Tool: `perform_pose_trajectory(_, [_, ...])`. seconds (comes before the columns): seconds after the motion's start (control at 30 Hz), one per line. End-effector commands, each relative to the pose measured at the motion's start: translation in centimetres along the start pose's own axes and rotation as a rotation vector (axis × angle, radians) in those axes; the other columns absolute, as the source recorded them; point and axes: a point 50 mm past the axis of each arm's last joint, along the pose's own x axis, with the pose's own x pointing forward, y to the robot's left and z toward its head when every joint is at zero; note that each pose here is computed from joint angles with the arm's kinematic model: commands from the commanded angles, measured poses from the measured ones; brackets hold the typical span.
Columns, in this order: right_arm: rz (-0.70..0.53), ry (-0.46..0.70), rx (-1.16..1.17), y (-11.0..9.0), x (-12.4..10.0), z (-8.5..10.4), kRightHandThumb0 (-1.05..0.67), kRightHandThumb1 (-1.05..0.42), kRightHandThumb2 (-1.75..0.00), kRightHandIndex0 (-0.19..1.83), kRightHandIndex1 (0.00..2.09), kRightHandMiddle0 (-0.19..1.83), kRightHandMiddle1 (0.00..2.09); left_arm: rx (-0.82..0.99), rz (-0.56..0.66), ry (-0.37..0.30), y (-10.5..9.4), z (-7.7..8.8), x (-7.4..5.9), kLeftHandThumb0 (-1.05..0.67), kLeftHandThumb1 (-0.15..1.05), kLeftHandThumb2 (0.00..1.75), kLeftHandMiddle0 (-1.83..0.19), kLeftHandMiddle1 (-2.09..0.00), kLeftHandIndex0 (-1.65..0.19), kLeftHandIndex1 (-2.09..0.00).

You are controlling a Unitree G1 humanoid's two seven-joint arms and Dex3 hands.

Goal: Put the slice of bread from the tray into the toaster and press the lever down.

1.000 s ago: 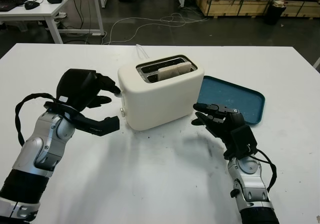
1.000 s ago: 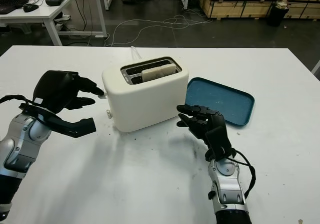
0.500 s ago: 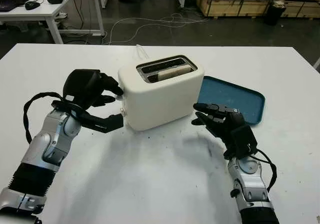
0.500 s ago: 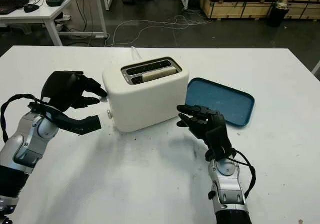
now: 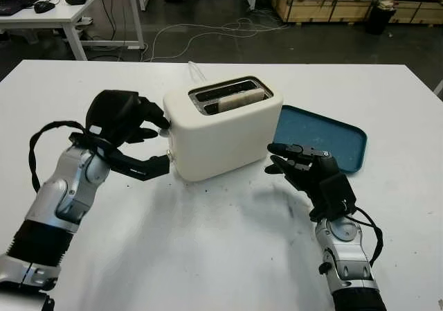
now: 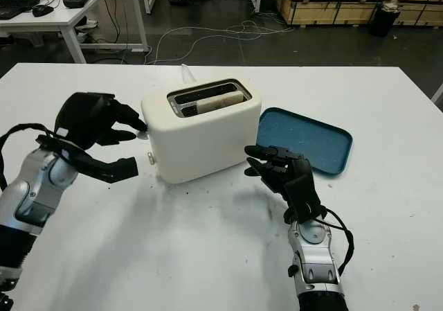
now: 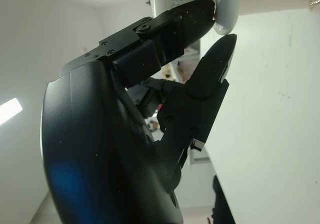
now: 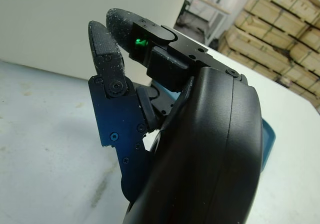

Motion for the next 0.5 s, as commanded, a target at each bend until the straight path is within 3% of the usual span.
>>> perform_pose_trajectory(0.0, [0.0,-0.006,0.002,0.1,0.0,-0.2,-0.47,-0.84,0.0,1.05,0.76,1.25,0.0,-0.093,-0.228,-0.015,-5.8,2.4,-0.1,-0.16,0.72,0.01,-0.72,-1.59,-1.32,-0.02])
perform_pose_trajectory(0.07, [0.002,-0.003,-0.001,0.3,0.0,-0.2,-0.48,-0.84,0.0,1.05,0.76,1.25,0.0,-0.18,-0.421,0.056,-11.8,4.1,-1.3,-0.21,0.75,0.02,-0.69,-1.56,-1.3,-0.01])
perform_pose_trajectory(0.13, [0.002,0.0,-0.014,0.3,0.0,-0.1,-0.48,-0.84,0.0,1.04,0.75,1.24,0.0,-0.22,-0.578,0.103,-16.1,5.6,-2.5,-0.18,0.74,0.01,-0.71,-1.41,-1.28,0.0])
perform_pose_trajectory(0.17, [0.002,-0.003,-0.017,0.3,0.0,0.0,-0.47,-0.84,0.0,1.04,0.75,1.24,0.0,-0.23,-0.618,0.098,-17.3,6.3,-3.0,-0.19,0.78,0.01,-0.71,-1.25,-1.24,0.0])
perform_pose_trajectory(0.2, [0.0,-0.002,-0.016,0.2,0.0,0.0,-0.47,-0.84,0.0,1.04,0.75,1.24,0.0,-0.236,-0.62,0.077,-17.8,6.7,-3.4,-0.19,0.78,0.01,-0.75,-1.24,-1.26,-0.03])
perform_pose_trajectory(0.23, [-0.004,0.001,-0.01,0.1,0.0,0.0,-0.47,-0.84,0.0,1.04,0.75,1.24,0.0,-0.236,-0.615,0.052,-17.8,7.1,-3.4,-0.19,0.77,0.0,-0.73,-1.35,-1.27,-0.03])
perform_pose_trajectory(0.33, [-0.011,0.004,0.005,0.0,0.0,-0.1,-0.46,-0.84,0.0,1.04,0.75,1.24,0.0,-0.216,-0.61,0.008,-17.0,7.6,-2.5,-0.18,0.77,0.0,-0.72,-1.4,-1.27,-0.03])
perform_pose_trajectory(0.47, [0.007,0.005,0.003,0.3,-0.1,-0.4,-0.49,-0.84,0.0,1.05,0.77,1.25,0.0,-0.179,-0.612,-0.024,-16.3,7.9,-1.4,-0.18,0.79,0.0,-0.77,-1.23,-1.25,-0.02])
